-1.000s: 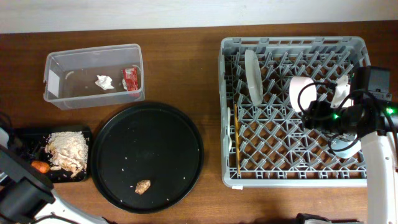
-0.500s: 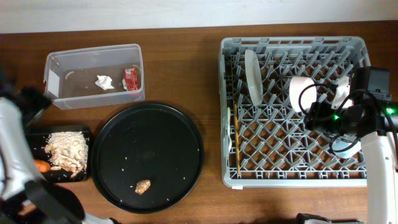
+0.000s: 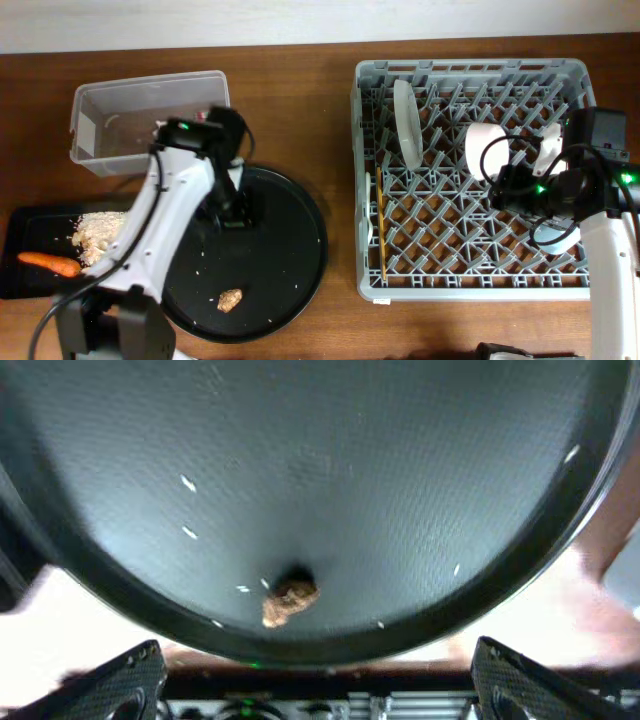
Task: Sort waste into correct bins and load items into the dishwasher rack
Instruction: 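Grasp the brown food scrap on the platter with the left gripper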
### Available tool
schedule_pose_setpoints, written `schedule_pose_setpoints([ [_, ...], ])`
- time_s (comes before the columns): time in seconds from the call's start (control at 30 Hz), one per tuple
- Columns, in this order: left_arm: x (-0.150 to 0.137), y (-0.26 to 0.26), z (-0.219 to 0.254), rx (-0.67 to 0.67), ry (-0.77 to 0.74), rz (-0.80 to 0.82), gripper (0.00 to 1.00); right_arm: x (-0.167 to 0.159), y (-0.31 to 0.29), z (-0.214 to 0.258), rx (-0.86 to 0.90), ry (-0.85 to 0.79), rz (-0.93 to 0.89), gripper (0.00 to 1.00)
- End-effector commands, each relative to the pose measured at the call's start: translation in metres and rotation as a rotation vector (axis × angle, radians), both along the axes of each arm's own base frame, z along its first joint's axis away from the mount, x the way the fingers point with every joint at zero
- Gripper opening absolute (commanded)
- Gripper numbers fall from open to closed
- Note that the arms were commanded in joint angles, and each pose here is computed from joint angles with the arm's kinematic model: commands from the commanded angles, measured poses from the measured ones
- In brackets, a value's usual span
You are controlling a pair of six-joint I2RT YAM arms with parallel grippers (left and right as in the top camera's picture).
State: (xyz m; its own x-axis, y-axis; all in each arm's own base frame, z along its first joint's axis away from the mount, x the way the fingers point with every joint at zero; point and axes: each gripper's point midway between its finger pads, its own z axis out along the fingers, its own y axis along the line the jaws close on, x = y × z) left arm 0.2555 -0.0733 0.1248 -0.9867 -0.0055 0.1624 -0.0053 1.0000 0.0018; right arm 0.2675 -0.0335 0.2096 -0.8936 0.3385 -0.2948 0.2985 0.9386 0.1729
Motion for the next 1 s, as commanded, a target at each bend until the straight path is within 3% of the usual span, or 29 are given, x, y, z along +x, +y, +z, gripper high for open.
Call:
schedule_pose_setpoints([
  [0.0, -0.038, -0.011, -0.040, -0.054, 0.149, 0.056, 0.98, 0.000, -0.003, 0.000, -0.009, 0.003, -0.002, 0.70],
  [0.2, -0.086, -0.005, -0.096, -0.035, 0.261, 0.147, 0.98, 0.000, -0.003, 0.000, -0.009, 0.003, -0.002, 0.70],
  [0.43, -0.101, 0.002, -0.126, -0.024, 0.248, 0.168, 0.97, -0.001, -0.003, -0.001, -0.009, 0.006, -0.002, 0.70],
  [0.63, -0.107, 0.005, -0.136, -0.016, 0.242, 0.172, 0.73, -0.001, -0.003, -0.001, -0.009, 0.006, -0.001, 0.70],
  [0.83, -0.091, 0.003, -0.133, -0.021, 0.193, 0.167, 0.72, -0.001, -0.003, -0.001, -0.009, 0.006, -0.001, 0.70],
  [0.97, -0.087, 0.007, -0.133, 0.004, 0.178, 0.160, 0.60, -0.001, -0.003, -0.001, -0.009, 0.006, -0.002, 0.70],
])
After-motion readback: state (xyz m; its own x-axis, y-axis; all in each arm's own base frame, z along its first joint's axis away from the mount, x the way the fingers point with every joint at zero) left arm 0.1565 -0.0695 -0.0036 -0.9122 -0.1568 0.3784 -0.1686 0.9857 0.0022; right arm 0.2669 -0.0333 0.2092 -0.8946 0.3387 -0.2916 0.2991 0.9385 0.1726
